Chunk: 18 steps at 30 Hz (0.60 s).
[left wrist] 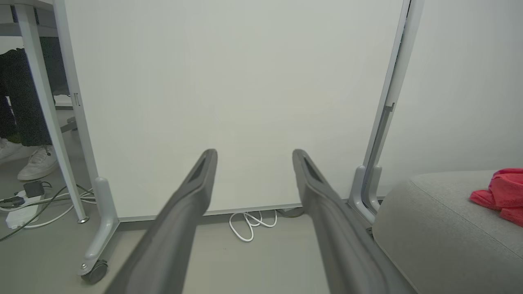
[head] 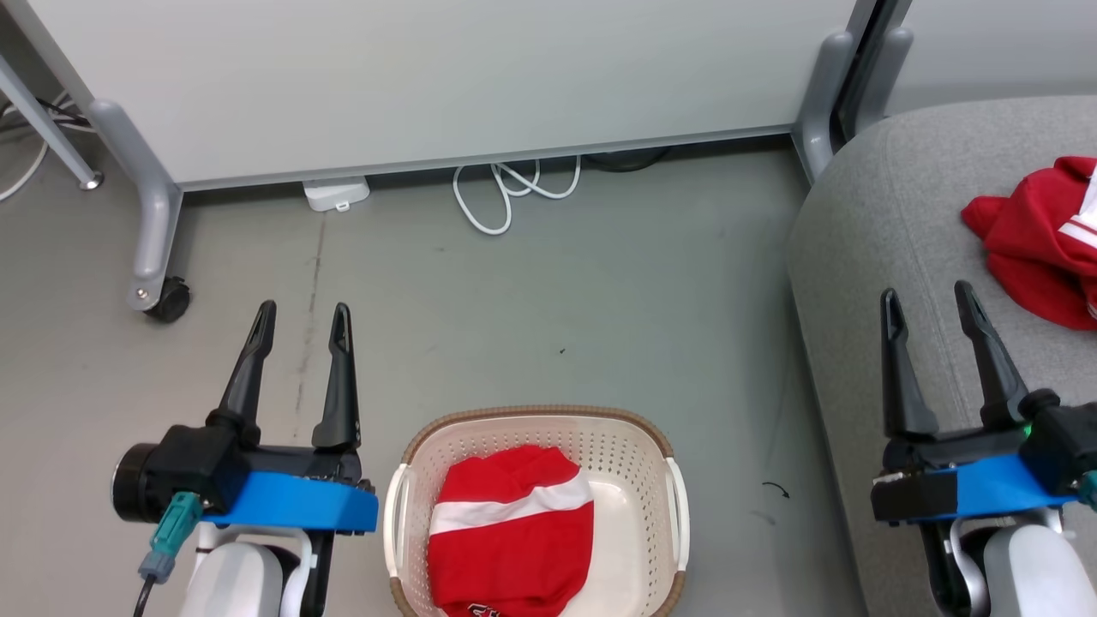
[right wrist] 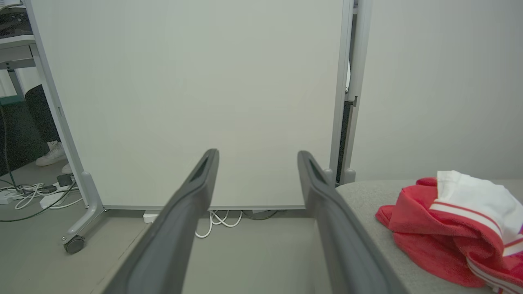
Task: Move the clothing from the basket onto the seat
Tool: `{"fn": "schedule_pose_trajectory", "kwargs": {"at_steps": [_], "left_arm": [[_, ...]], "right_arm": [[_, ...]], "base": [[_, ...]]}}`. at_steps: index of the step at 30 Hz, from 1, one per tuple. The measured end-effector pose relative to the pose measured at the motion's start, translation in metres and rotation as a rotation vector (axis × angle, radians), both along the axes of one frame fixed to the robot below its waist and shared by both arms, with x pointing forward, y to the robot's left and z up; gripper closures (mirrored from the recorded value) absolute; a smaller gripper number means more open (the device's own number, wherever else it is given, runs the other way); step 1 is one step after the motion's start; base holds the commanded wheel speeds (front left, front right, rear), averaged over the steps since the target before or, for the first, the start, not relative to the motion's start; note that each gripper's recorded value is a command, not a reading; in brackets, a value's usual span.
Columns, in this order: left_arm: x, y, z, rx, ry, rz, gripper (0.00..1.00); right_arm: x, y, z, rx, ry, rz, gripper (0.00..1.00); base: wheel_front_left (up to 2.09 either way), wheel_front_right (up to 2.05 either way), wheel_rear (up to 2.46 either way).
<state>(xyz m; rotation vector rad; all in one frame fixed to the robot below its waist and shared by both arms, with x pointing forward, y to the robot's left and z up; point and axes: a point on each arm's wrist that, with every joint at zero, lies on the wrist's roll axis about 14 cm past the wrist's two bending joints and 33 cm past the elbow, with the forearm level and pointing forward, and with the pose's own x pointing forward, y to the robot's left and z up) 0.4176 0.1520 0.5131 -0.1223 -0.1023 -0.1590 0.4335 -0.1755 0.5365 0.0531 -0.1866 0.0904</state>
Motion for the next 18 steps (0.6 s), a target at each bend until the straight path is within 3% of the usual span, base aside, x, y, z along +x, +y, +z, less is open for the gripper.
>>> {"fn": "schedule_pose_trajectory", "kwargs": {"at_steps": [18], "left_arm": [[-0.027, 0.007, -0.007, -0.006, 0.025, 0.033, 0.0]], "right_arm": [[-0.034, -0.008, -0.005, 0.006, 0.024, -0.033, 0.0]], "base": [[0.0, 0.0, 0.0]]}}
